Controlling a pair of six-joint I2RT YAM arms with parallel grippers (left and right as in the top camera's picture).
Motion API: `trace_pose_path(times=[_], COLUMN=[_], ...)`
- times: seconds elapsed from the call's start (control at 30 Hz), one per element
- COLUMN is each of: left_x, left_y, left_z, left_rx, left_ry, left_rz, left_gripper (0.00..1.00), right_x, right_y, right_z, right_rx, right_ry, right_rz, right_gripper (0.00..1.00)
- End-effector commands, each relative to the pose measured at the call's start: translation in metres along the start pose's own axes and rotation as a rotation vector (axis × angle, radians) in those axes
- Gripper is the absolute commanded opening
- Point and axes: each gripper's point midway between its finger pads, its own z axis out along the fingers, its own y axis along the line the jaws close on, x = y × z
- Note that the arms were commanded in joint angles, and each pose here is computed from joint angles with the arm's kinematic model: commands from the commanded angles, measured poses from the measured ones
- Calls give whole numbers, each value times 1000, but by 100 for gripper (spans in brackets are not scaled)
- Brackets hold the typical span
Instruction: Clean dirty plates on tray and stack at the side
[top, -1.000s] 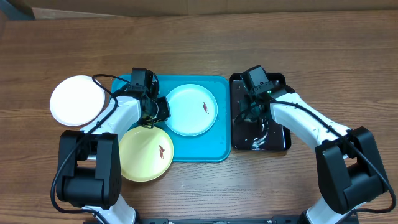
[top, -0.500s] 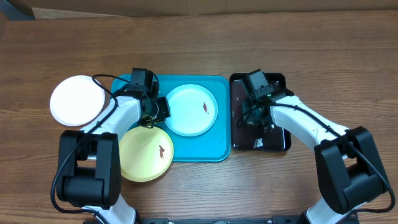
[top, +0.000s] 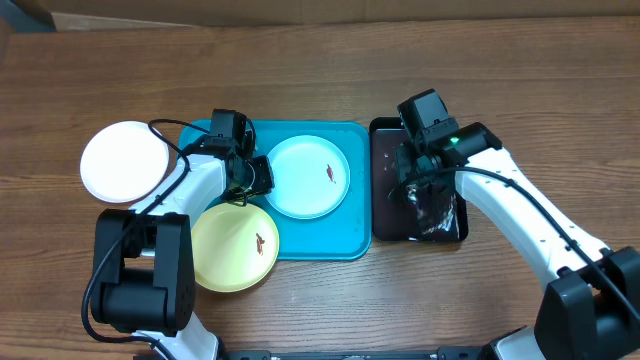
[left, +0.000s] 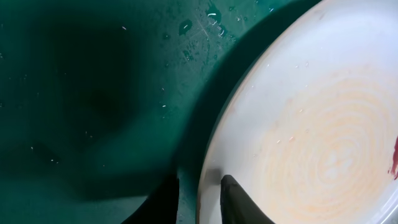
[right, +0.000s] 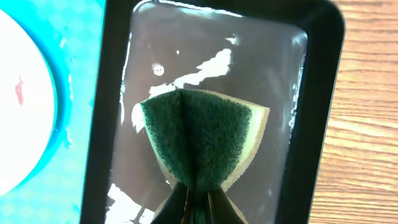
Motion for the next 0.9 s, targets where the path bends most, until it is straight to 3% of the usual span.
trace_pose_path(times=[0.0,0.27,0.57,0.87], left_x=[-4,-4,-4,-4], left_y=[0,0,0,-1], left_z=[2,2,2,2], left_rx=[-4,-5,-4,-4], left_ry=[-1,-2,-1,-2], left_rz=[11,3,3,4], left_gripper=[15,4,4,4], right_x=[2,9,28,-29], right_y=[-3,-3,-4,7], right_z=[1,10,43,-22], right_rx=[14,17,15,-41], right_ry=[-4,8,-5,-92], right_rz=[7,11,30,43], right_gripper=[4,4,4,4])
